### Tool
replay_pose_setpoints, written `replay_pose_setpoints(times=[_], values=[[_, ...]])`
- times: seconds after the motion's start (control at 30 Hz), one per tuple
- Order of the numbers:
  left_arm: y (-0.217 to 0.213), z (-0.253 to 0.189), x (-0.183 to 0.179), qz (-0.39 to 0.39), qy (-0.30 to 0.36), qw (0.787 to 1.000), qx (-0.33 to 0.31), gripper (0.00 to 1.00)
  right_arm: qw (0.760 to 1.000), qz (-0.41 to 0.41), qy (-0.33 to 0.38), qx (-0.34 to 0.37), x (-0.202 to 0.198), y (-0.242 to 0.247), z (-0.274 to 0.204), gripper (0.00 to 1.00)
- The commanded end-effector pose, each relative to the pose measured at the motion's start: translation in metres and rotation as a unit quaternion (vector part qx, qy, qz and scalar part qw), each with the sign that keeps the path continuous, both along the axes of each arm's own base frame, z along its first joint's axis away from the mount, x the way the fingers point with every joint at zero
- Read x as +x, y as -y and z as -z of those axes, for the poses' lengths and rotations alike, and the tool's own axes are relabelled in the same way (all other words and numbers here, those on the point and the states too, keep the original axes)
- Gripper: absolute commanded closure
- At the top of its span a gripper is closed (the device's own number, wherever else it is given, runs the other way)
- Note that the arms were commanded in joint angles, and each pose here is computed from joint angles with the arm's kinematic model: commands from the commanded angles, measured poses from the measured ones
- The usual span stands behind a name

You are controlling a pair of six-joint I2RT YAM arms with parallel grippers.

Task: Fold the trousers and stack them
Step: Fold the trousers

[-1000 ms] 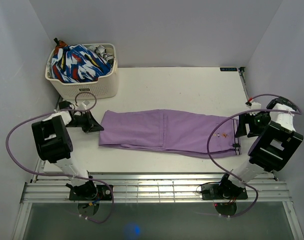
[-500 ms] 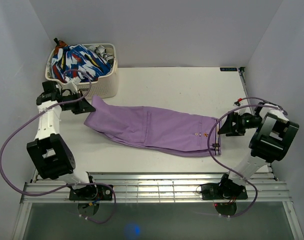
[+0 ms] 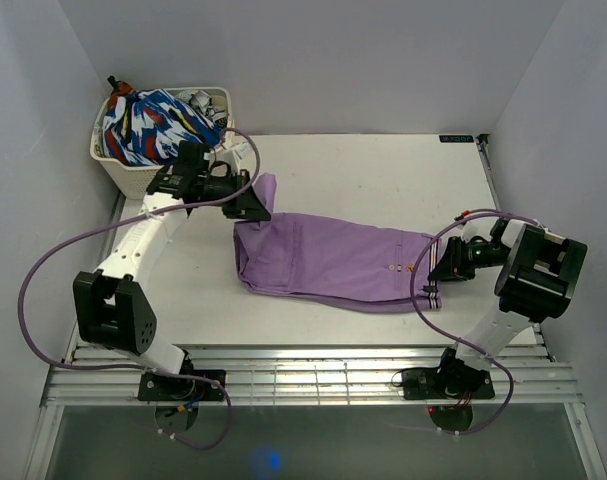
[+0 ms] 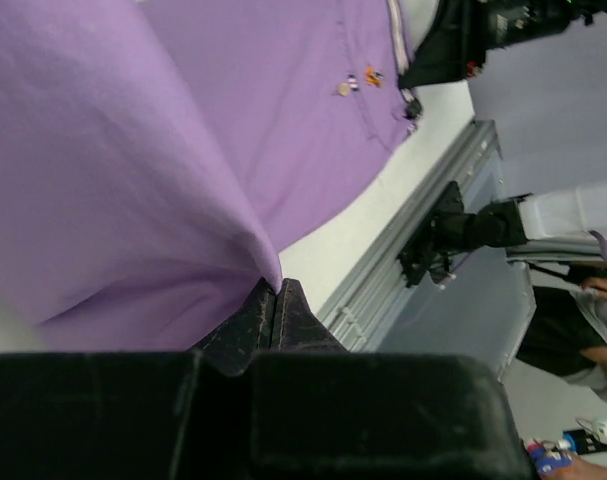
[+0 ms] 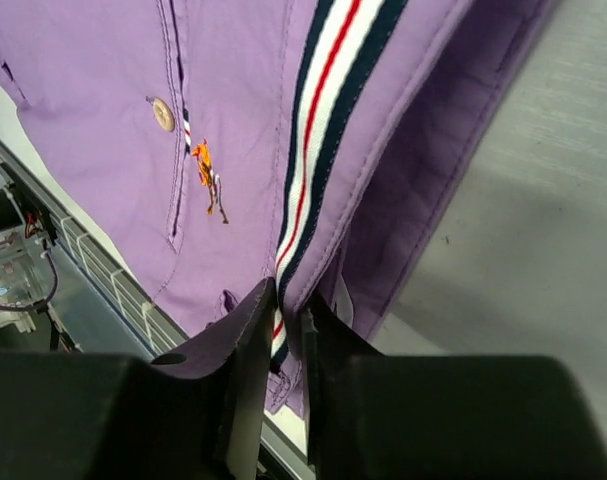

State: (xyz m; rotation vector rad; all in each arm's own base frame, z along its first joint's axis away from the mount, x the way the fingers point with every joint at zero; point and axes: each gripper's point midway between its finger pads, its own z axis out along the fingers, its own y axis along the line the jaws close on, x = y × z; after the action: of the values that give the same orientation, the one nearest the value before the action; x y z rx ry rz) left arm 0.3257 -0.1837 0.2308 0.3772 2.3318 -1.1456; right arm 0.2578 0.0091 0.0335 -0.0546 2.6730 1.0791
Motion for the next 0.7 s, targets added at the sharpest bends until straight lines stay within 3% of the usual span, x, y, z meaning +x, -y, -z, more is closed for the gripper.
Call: replay_pose_setpoints(times=[0.0, 0.1, 0.2, 0.3, 0.67], values=[[0.045, -0.021, 0.004, 0.005, -0.007, 0.999, -0.041, 1.0, 1.0, -0.002, 0.018, 0.014, 0.01, -0.008, -0.002, 0.79], [0.095, -0.023, -0.001, 0.041, -0.01, 0.998, -0.045, 1.0, 1.0, -0.009, 0.022, 0.017, 0.009, -0.011, -0.003, 0.92], [0.135, -0.015, -0.007, 0.067, -0.017, 0.997, -0.043, 1.0, 0.999, -0.009, 0.028, 0.02, 0.01, -0.012, -0.005, 0.92], [0.163, -0.006, 0.0, 0.035, -0.02, 0.999, -0.026, 1.0, 0.999, -0.01, 0.033, 0.028, 0.01, -0.015, -0.007, 0.92], [0.28, 0.035, -0.021, 0.07, -0.051, 0.995, -0.048, 1.0, 0.997, -0.006, 0.041, 0.061, 0.008, -0.025, -0.01, 0.92]])
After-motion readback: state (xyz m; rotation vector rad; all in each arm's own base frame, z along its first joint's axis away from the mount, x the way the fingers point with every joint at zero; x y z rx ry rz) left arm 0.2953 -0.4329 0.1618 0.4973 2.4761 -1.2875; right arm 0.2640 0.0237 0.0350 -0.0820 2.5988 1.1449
